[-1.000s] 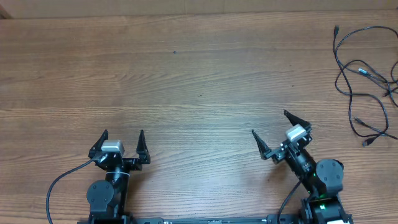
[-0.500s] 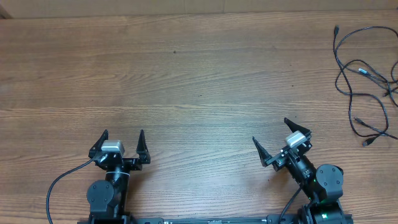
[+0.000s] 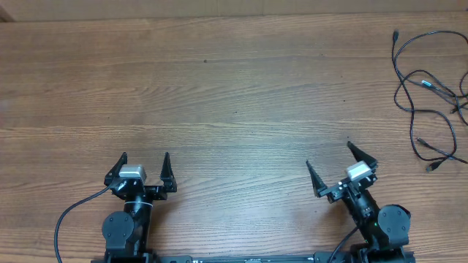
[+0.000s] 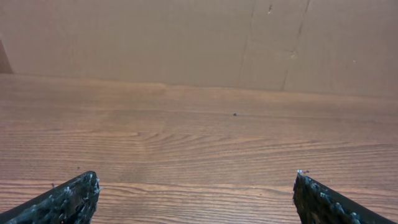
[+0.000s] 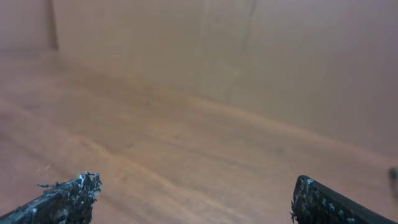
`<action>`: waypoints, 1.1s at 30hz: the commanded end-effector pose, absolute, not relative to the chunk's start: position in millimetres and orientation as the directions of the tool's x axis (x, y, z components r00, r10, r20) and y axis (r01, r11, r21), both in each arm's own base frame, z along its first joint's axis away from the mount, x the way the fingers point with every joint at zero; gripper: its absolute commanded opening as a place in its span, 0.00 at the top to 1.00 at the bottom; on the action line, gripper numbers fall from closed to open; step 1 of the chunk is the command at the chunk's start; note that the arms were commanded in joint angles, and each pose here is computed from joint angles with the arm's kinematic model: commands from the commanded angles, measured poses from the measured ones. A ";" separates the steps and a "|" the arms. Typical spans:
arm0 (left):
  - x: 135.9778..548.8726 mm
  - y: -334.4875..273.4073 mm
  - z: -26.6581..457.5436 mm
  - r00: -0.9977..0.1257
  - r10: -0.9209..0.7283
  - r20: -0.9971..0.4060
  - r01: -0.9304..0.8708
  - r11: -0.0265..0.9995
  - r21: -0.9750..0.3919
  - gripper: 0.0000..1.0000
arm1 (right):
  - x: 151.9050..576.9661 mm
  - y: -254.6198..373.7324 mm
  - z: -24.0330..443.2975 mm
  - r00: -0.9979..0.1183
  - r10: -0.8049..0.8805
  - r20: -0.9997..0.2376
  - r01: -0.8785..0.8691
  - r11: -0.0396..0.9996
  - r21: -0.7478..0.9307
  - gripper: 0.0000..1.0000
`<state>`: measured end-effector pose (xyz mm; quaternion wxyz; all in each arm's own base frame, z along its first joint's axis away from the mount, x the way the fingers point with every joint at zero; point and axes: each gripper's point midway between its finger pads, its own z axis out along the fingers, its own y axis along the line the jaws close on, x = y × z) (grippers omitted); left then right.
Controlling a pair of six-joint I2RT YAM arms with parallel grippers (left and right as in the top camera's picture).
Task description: Untangle cables
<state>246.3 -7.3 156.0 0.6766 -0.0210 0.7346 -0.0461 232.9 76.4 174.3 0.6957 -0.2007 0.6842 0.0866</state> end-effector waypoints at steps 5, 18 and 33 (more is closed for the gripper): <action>246.0 -7.8 155.7 -0.080 -0.065 -0.995 0.034 0.997 -0.068 0.01 | 240.9 44.8 175.2 0.040 -0.161 -0.986 -0.249 0.954 -0.166 0.00; 246.0 -7.8 155.7 -0.080 -0.065 -0.995 0.034 0.997 -0.068 0.00 | 246.3 -9.7 175.7 0.002 0.018 -1.000 0.030 0.999 0.018 0.00; 246.0 -7.8 155.8 -0.080 -0.065 -0.995 0.034 0.997 -0.068 0.00 | 246.4 -7.7 169.6 -0.023 0.019 -1.000 0.019 1.000 0.019 0.00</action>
